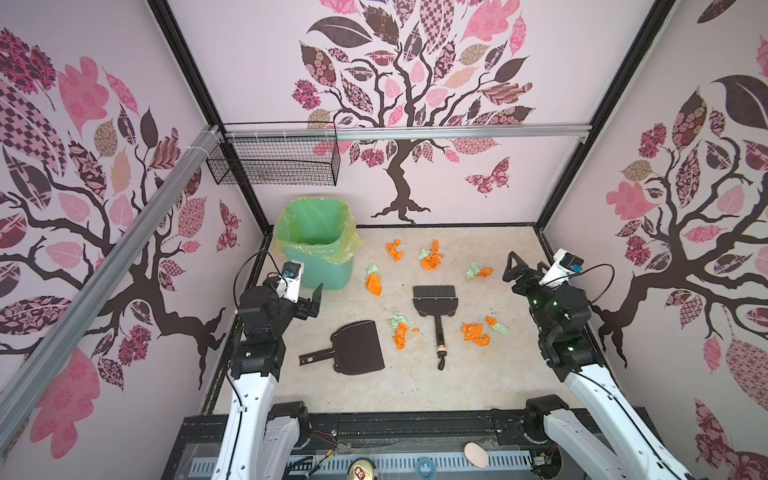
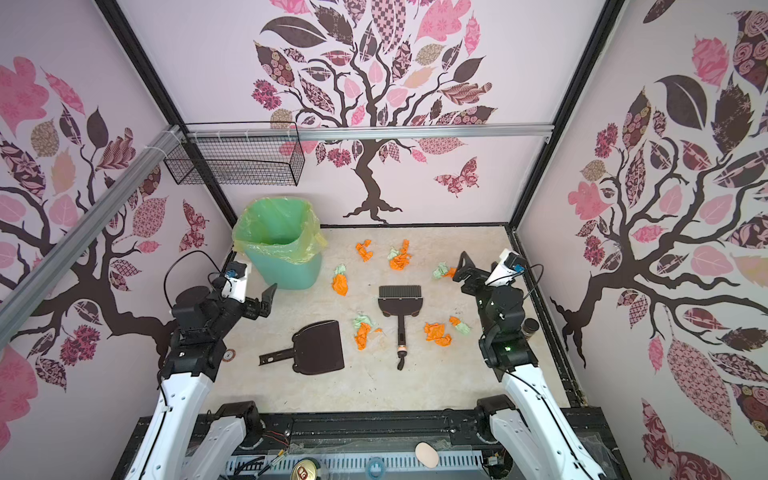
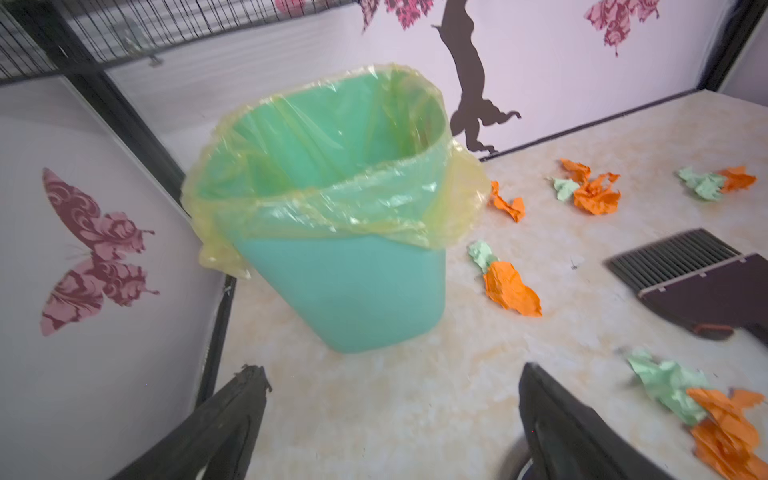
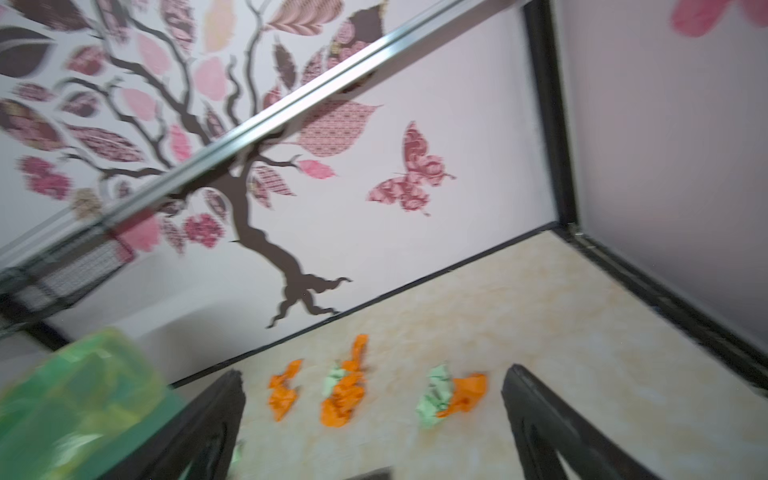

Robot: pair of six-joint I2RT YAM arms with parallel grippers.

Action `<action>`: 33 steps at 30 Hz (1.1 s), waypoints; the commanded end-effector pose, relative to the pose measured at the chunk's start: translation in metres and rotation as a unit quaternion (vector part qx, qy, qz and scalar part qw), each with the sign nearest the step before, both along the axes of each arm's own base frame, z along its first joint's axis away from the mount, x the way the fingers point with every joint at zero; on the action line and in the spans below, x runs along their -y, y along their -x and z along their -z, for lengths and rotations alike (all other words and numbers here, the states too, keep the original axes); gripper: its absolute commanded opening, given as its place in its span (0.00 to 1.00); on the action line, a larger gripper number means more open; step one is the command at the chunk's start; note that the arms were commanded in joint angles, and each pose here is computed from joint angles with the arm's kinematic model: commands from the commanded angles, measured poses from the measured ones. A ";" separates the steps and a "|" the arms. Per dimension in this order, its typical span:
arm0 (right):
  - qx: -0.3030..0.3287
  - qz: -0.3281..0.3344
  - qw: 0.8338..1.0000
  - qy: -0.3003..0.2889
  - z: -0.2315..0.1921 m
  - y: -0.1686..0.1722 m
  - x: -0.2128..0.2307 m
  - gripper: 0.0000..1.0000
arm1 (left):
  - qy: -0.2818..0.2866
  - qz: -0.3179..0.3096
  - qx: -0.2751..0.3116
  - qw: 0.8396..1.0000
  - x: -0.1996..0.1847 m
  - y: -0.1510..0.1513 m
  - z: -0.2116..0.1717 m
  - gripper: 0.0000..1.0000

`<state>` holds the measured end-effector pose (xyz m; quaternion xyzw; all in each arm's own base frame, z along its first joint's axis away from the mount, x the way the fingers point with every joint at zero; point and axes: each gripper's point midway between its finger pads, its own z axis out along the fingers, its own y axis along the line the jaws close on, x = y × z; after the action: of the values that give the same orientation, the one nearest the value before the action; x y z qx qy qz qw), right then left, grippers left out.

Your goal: Sweep away the paper scraps from the table

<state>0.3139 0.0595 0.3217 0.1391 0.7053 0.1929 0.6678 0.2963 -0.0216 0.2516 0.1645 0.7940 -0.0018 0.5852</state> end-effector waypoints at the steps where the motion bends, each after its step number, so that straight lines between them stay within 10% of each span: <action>1: -0.196 -0.043 0.975 0.096 0.076 0.044 -0.057 1.00 | 0.023 0.021 -0.062 0.998 0.010 0.018 0.041 0.97; 12: -0.412 -0.049 0.865 0.281 0.170 0.062 -0.181 0.99 | 0.040 0.040 -0.109 0.992 0.017 0.022 0.062 0.88; 33: -0.476 -0.097 0.851 0.200 0.282 0.067 -0.175 0.75 | 0.068 0.068 -0.152 0.984 0.029 0.034 0.088 0.86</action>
<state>0.2398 0.2190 0.0382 0.0123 0.9713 -0.0035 0.2374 0.2647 -0.0485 0.1749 0.1801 0.8537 -0.1067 0.4769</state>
